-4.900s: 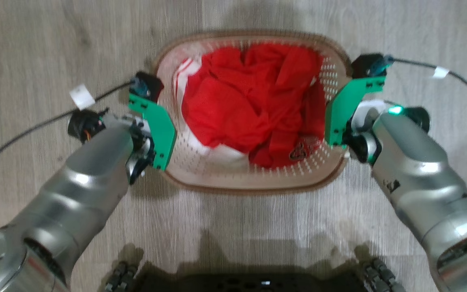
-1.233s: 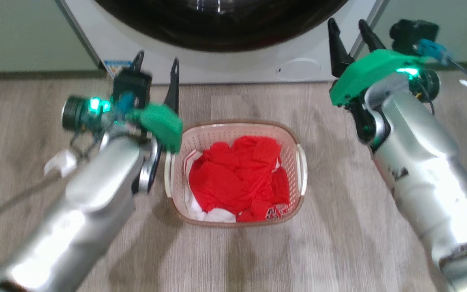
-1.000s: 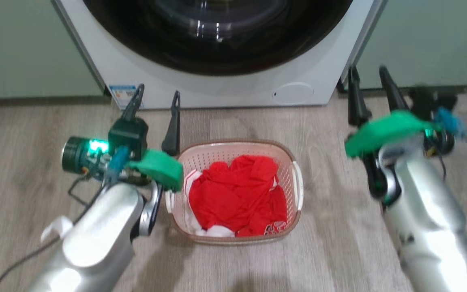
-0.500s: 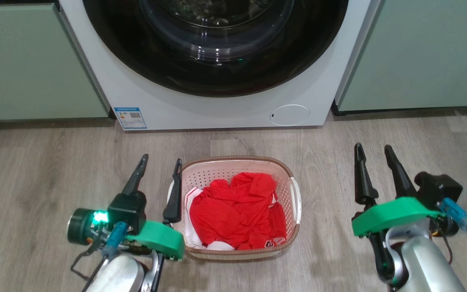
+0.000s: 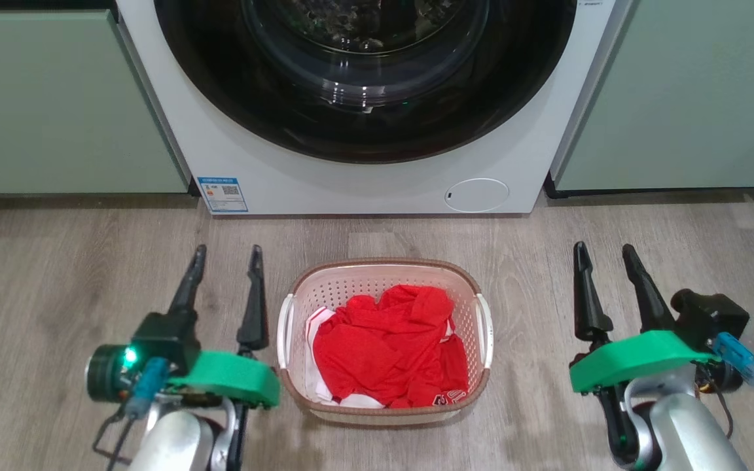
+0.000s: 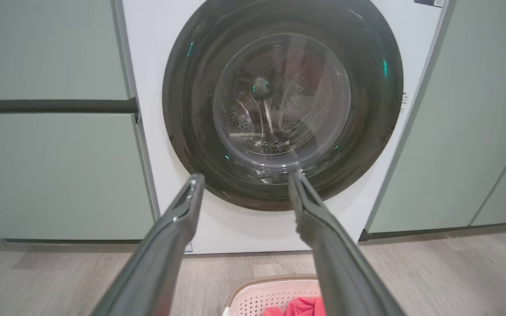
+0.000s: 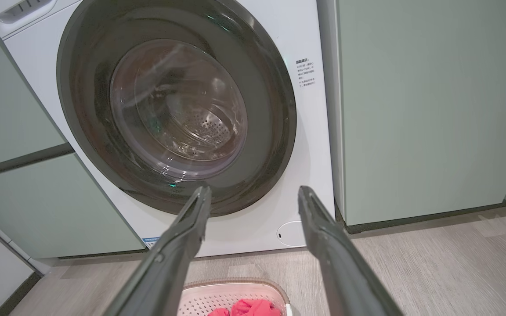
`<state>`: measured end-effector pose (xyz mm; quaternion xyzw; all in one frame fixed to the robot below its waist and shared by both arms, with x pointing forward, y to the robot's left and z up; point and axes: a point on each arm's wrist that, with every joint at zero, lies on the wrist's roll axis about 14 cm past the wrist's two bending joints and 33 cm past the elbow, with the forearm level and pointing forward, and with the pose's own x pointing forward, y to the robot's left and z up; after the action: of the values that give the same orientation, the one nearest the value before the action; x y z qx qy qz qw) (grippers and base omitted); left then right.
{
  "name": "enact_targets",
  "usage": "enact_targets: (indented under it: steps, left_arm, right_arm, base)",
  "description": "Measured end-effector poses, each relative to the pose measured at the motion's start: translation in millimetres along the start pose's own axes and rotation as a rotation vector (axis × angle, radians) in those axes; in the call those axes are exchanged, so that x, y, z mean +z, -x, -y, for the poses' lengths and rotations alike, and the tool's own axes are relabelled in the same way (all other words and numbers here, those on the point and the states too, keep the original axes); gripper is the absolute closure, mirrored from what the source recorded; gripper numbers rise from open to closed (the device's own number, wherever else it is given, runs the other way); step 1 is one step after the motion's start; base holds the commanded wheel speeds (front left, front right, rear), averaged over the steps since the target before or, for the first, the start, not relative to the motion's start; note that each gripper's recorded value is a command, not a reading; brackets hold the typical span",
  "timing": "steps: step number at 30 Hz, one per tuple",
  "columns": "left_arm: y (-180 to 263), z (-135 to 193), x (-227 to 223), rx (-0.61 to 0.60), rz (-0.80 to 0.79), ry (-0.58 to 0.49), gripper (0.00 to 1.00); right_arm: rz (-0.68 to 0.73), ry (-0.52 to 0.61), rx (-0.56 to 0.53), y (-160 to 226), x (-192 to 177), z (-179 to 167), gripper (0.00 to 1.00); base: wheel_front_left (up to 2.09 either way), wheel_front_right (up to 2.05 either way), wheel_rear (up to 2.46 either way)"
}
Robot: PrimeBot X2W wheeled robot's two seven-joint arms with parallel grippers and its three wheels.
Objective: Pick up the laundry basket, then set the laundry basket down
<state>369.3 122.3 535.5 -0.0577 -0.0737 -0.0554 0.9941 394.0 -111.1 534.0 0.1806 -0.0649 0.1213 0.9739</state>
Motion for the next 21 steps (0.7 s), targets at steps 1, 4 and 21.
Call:
enact_targets:
  steps: [1, 4, 21]
  left_arm:
    - [-0.3, -2.7, 0.9, 0.007, 0.003, 0.008, 0.0]
    - [-0.8, -6.9, 2.7, 0.011, 0.01, 0.022, 0.0]
    - [2.1, -8.1, -2.8, -0.001, -0.004, 0.028, 0.0]
  right_arm:
    - [0.0, 0.0, 0.0, 0.1, -0.2, -0.1, 0.0]
    - [0.0, -0.001, 0.001, -0.4, -0.2, -0.3, 0.0]
    - [0.004, -0.001, 0.001, 0.1, 1.3, -0.8, 0.0]
  base:
    - [0.0, 0.0, 0.0]
    - [0.0, 0.0, 0.0]
    - [0.0, 0.0, 0.0]
